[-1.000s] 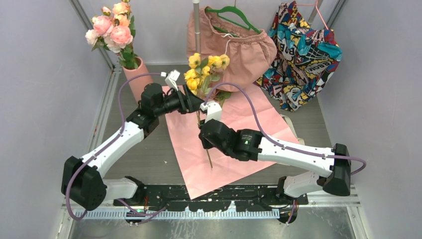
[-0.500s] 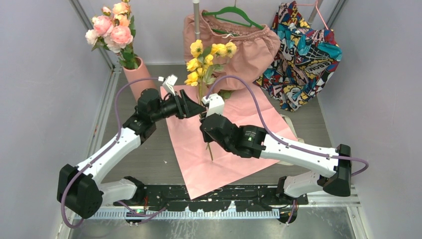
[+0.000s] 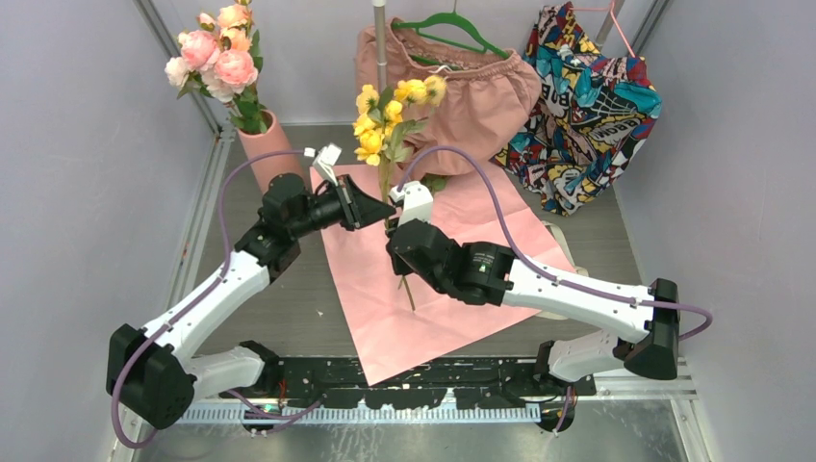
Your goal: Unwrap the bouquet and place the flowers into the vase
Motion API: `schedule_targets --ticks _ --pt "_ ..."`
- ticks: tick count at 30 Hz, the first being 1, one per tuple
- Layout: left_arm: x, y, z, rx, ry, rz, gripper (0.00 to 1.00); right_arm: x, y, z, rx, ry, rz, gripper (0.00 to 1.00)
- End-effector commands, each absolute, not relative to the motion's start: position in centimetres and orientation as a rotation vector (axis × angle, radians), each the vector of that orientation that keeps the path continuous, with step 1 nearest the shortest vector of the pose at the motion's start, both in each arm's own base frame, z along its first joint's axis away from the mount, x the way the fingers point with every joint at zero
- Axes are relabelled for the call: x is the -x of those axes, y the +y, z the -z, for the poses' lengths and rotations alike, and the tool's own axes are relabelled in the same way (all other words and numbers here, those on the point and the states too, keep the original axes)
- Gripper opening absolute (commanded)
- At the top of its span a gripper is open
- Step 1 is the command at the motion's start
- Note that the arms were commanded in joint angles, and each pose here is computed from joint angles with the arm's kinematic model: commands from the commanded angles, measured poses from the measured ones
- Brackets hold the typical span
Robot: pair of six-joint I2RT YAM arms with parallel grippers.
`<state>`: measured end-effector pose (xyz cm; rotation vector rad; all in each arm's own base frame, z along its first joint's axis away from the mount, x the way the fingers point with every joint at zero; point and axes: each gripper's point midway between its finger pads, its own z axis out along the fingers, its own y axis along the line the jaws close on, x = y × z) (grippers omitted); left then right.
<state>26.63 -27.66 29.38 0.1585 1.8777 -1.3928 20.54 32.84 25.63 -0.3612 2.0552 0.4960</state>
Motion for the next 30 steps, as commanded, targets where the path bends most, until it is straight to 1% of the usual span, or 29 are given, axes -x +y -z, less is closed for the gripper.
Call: schedule_targets --ticks 1,2,3,4,6,12,14,17,23,27,30 --pt "-28.9 -26.1 -31.2 -0.184 1.801 1.204 0.0 -21.3 32.3 -28.5 0.279 1.974 -0.531 0.3" --pt "-29.4 -25.6 -31.7 -0.186 1.794 1.156 0.0 -21.2 32.1 -28.7 0.275 1.967 -0.536 0.42" --pt "-29.9 -25.0 -32.4 -0.188 1.787 1.105 0.0 -21.2 32.0 -28.8 0.27 1.962 -0.539 0.52" --pt "-30.5 -24.3 -33.3 -0.2 1.772 1.05 0.0 -21.2 31.7 -28.9 0.263 1.956 -0.543 0.58" --pt "-31.6 -22.7 -35.6 -0.197 1.736 0.943 0.0 -21.1 31.1 -29.1 0.244 1.942 -0.547 0.63" --pt "-36.8 -16.3 -44.6 -0.13 1.562 0.507 0.0 -21.1 29.0 -28.6 0.211 1.922 -0.527 0.63" --pt "-39.0 -13.7 -46.8 -0.101 1.516 0.362 0.0 -21.1 28.6 -28.2 0.205 1.923 -0.525 0.64" --pt "-42.6 -10.4 -48.5 -0.092 1.48 0.142 0.0 -21.2 28.3 -27.6 0.199 1.929 -0.524 0.63" --pt "-47.5 -6.8 -51.3 -0.1 1.358 -0.042 0.0 -21.5 27.6 -27.0 0.212 1.94 -0.518 0.63" --pt "-49.6 -4.7 -53.0 -0.09 1.31 -0.137 0.0 -22.0 26.4 -27.3 0.21 1.943 -0.486 0.63" --pt "-50.5 -3.8 -53.7 -0.081 1.284 -0.157 0.0 -22.3 26.0 -27.1 0.199 1.948 -0.497 0.63"
